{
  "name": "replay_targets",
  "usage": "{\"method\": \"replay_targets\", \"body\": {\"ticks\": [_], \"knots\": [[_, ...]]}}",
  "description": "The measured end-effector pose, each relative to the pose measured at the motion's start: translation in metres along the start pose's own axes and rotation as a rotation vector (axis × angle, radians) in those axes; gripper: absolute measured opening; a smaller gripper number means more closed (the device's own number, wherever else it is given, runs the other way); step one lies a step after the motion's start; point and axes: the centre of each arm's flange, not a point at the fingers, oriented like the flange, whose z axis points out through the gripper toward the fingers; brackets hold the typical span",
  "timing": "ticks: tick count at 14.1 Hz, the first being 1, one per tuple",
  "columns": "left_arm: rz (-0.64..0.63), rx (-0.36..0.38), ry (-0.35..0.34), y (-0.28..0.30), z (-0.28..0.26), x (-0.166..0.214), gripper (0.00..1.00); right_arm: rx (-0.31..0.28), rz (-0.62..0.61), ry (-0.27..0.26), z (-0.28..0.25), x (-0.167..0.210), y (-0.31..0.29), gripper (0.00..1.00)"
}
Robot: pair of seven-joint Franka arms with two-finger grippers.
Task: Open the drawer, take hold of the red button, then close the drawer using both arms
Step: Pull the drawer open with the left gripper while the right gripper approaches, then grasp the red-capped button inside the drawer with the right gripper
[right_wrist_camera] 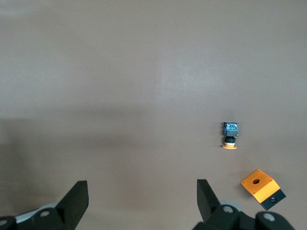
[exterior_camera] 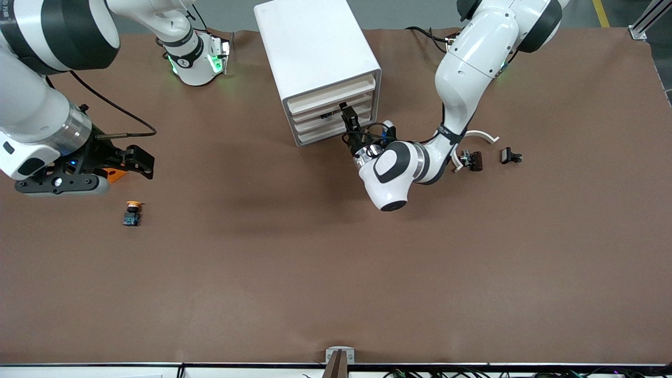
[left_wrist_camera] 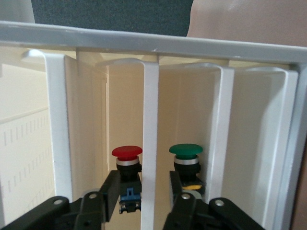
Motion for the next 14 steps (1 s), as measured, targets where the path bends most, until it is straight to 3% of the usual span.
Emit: {"method": "replay_targets", "body": {"ticks": [5,8,12,14], "knots": [[-0.004,0.007,0.042,0.004,0.026,-0.008,0.41,-0.002,0.088,-0.017,0.011,0.001,-0.023,1.00],[-0.005,0.021,0.051,0.008,0.033,-0.009,0.11,0.003,0.204,-0.027,0.015,-0.007,-0.069,1.00],[0.016,-0.017,0.033,0.005,0.011,-0.009,0.11,0.066,0.366,-0.087,0.026,-0.021,-0.130,1.00],[0.038,-0.062,-0.004,0.005,-0.026,-0.003,0.11,0.064,0.459,-0.110,0.033,-0.027,-0.152,1.00]]}}
